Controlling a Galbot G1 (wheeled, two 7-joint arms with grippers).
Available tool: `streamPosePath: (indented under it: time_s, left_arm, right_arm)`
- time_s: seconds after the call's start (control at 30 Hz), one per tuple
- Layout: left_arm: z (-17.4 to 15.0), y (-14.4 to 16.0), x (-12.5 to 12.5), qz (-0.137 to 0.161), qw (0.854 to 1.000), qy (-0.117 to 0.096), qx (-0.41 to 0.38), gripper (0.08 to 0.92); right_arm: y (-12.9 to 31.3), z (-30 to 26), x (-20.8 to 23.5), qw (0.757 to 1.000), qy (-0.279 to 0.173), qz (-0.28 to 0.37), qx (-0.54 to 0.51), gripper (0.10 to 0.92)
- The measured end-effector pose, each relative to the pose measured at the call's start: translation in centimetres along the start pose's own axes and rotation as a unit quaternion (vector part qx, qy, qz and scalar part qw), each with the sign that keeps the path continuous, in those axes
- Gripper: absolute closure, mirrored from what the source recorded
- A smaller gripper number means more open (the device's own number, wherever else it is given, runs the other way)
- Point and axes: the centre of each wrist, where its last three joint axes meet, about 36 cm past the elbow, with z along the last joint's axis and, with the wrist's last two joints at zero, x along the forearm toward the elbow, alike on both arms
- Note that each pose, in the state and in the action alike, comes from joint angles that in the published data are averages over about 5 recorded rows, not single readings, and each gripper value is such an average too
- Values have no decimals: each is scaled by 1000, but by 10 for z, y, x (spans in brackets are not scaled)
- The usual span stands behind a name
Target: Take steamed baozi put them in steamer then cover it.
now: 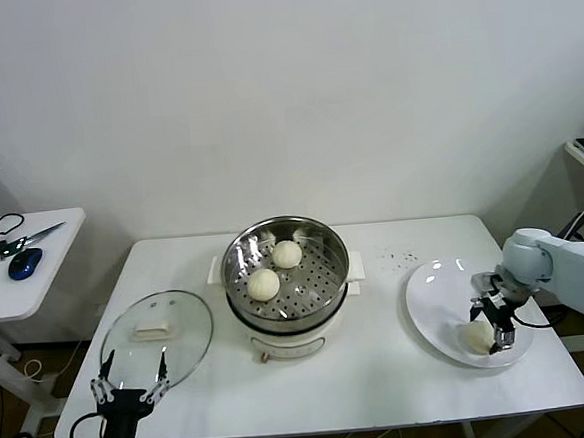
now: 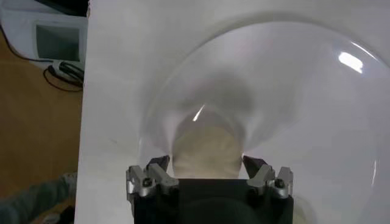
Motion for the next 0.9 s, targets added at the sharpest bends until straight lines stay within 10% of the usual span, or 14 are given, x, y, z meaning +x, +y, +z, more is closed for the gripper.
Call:
streamPosePath:
  time_s: [0.43, 0.9]
  left_arm:
    - [-2, -1, 0, 4, 1000, -2, 0, 177]
    - [-5, 1, 2, 8, 1000, -6, -4, 177]
  right_arm:
    - [-21, -19, 33, 997, -2, 20, 71, 369]
    - [-95, -133, 208, 928, 33, 120, 350, 369]
